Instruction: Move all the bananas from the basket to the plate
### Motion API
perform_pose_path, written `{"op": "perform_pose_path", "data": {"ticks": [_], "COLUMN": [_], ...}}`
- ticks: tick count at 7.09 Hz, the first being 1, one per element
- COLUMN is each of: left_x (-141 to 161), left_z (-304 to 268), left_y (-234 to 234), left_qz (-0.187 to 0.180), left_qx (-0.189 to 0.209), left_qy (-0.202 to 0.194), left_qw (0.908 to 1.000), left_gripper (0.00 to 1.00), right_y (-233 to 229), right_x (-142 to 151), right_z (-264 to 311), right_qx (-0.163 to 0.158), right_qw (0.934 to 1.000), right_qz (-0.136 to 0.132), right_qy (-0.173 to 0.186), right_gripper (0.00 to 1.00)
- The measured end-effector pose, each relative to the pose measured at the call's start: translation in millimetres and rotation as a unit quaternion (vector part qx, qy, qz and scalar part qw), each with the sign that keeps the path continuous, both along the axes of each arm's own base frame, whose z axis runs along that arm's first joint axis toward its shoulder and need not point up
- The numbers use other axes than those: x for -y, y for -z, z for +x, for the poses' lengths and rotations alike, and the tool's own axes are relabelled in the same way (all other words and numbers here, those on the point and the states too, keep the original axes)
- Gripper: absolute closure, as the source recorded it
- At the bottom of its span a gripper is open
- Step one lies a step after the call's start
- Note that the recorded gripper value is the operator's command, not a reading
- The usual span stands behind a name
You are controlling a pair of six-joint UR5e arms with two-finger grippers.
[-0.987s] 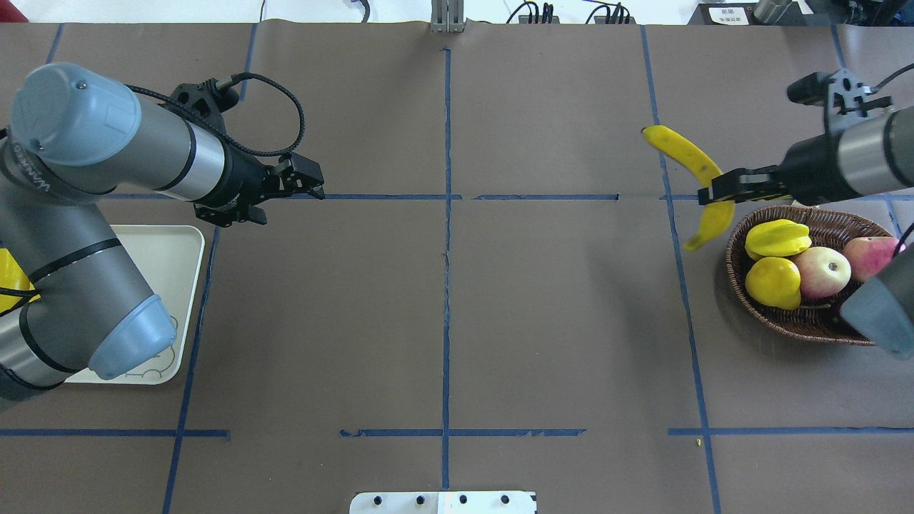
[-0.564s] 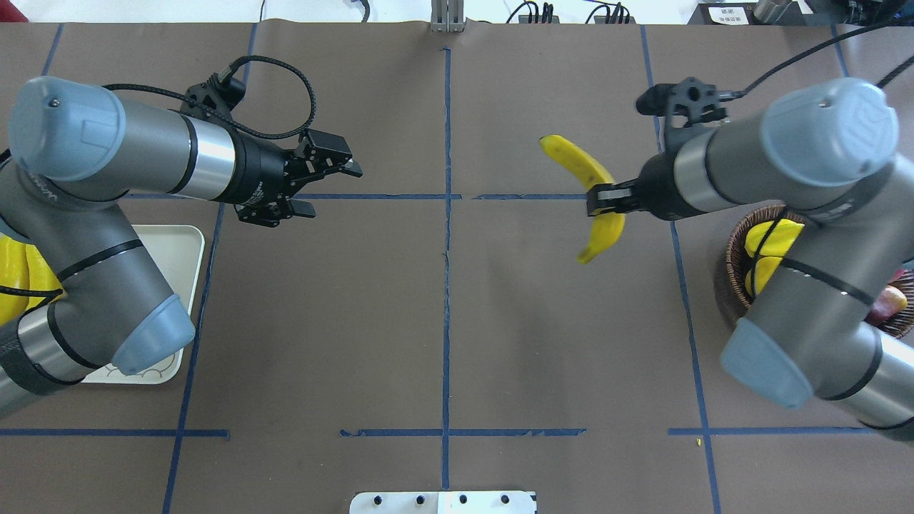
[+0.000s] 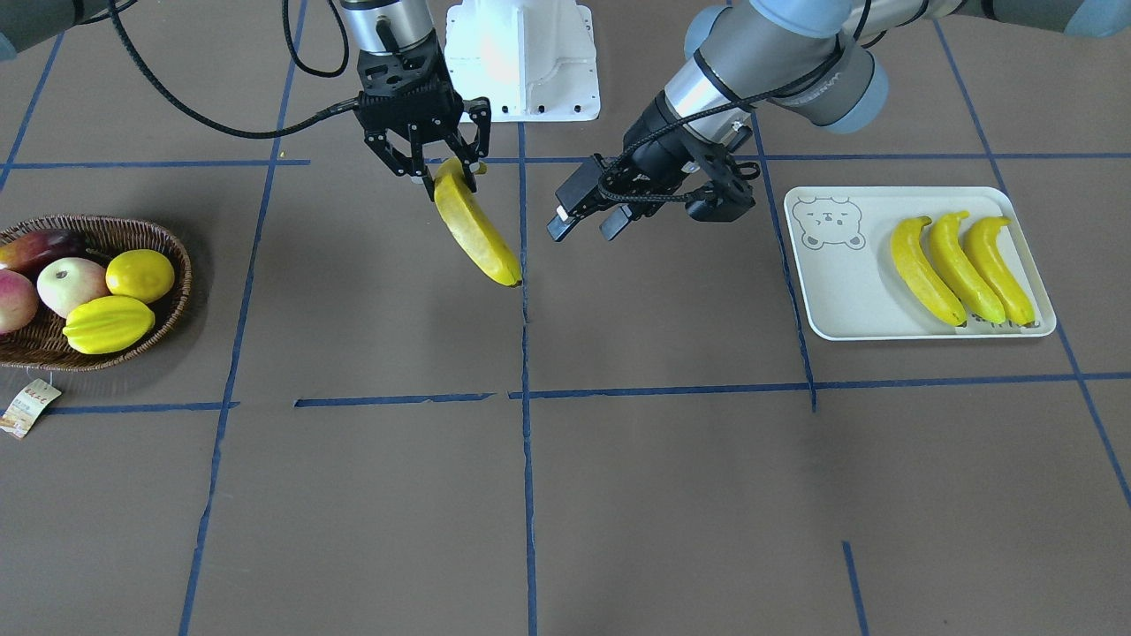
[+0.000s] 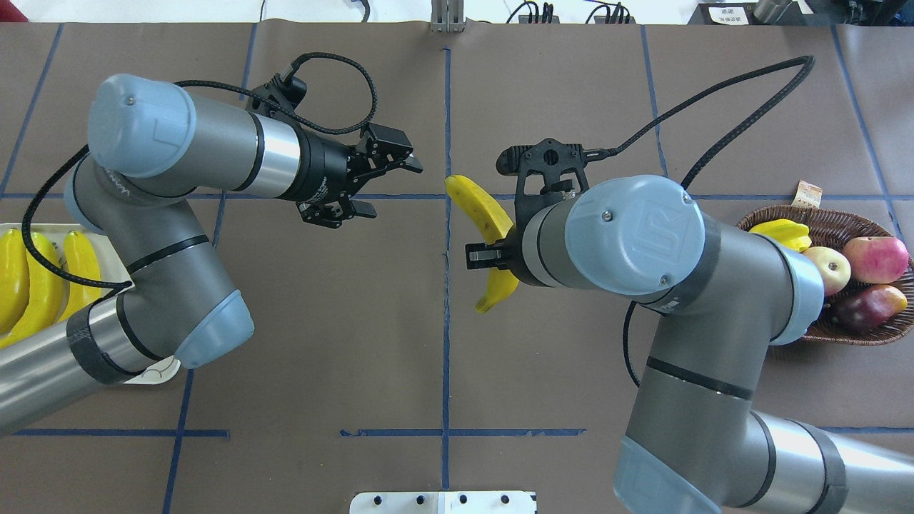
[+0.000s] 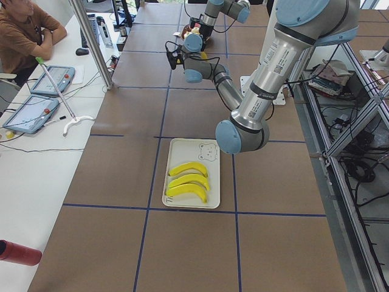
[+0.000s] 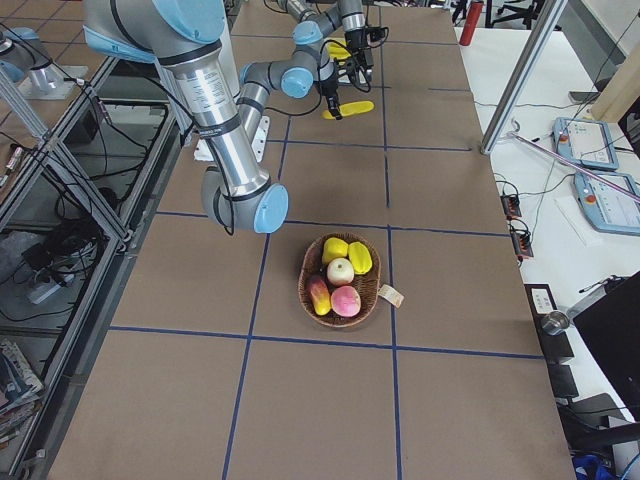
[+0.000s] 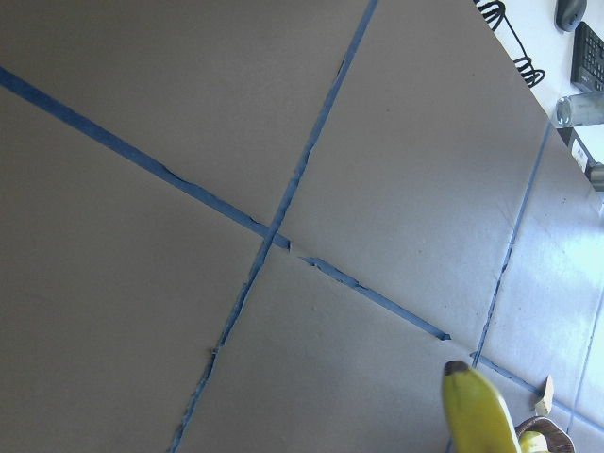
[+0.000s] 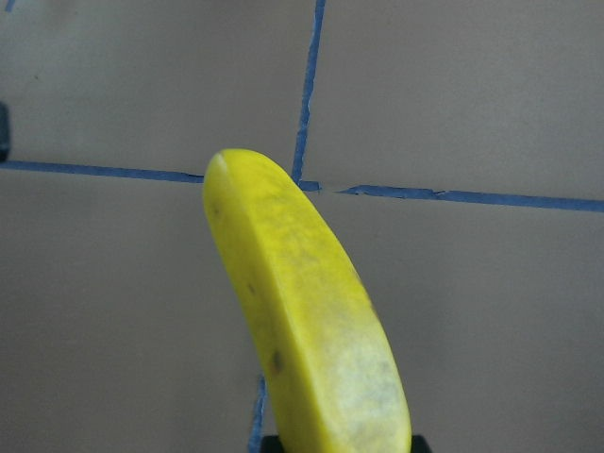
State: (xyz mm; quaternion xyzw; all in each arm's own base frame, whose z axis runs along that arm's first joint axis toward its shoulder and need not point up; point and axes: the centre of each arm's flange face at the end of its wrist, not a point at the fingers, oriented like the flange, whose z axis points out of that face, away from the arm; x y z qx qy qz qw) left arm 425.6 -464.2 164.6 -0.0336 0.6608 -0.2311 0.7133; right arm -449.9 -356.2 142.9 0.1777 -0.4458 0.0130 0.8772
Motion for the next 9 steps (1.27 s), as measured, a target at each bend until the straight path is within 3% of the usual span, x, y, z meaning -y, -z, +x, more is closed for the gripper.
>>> {"op": "perform_pose_path", "data": {"ticks": [3,9], "left_x": [-6,-25], "left_z": [16,46], "left_y": [17,24], "left_qz": [-0.018,-0.020], "left_qx": [-0.016,-0.017], "left_qy": [-0.007,-0.029], "left_qw": [0.9997,0.9992], "left_gripper": [0.01,0.03], "right_y": [15,26], "right_x": [-19,-18], "right_z": [-17,-27], "right_qx": [0.009,0.011], "right_qw": [0.9999,0.9996], "right_qz": [0.007,0.011], "right_qy": [-0.008,-0.024], "right_gripper": [0.99,0.99]}}
